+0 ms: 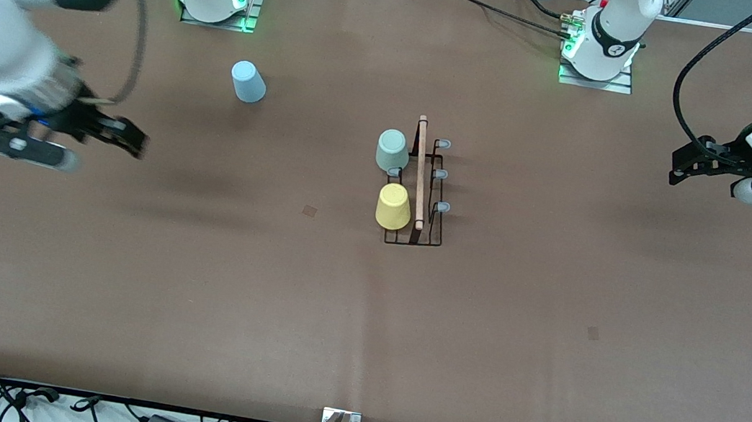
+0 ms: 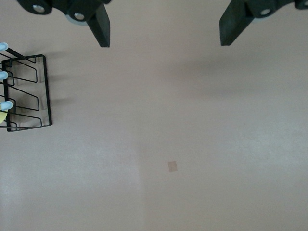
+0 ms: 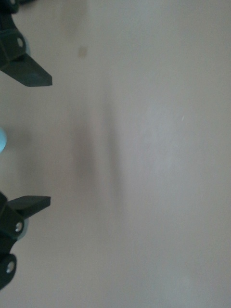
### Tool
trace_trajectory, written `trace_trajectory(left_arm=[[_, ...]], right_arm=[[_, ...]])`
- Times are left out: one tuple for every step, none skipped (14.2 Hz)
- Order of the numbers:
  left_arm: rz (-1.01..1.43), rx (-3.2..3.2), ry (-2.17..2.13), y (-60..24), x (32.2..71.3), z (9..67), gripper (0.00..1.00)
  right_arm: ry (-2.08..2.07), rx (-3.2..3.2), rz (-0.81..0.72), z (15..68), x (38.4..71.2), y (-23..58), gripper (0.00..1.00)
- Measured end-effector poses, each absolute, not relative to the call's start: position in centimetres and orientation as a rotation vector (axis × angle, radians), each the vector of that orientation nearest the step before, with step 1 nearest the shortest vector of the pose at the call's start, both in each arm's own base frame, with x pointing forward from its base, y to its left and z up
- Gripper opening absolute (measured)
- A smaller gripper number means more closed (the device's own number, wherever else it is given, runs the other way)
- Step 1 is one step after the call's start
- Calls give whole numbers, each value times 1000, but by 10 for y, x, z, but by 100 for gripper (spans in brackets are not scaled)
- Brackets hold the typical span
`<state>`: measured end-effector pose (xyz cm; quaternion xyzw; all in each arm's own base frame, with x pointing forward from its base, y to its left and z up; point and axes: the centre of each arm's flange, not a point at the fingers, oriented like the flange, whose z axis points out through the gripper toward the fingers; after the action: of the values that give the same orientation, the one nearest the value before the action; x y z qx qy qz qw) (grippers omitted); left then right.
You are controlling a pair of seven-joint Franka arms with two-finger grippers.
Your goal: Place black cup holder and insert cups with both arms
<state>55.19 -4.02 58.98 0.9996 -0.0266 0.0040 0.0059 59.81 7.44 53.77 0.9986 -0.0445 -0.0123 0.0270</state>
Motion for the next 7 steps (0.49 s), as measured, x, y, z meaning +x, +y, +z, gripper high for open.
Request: trace_trajectory(left_arm=[[13,3129,-84,-40,552,590,100],[13,3129,-85,-41,552,590,100],[13,3129,-86,-41,552,590,100],[13,3128,-86,-41,552,590,100],[13,3128,-87,-42,552,590,100],[13,3128,-87,-42,552,590,100],[13,3128,-87,-42,552,590,100]], right_arm=[[-123,3075,-68,546,596,45,100],[-121,3068,-89,555,594,14,100],[-135,3064,-99,565,591,-16,100],[-156,3064,-102,574,589,-38,100],[-179,3063,-100,581,587,-52,100],[-199,3062,-94,585,587,-60,100],[-209,3062,-94,586,586,-64,100]])
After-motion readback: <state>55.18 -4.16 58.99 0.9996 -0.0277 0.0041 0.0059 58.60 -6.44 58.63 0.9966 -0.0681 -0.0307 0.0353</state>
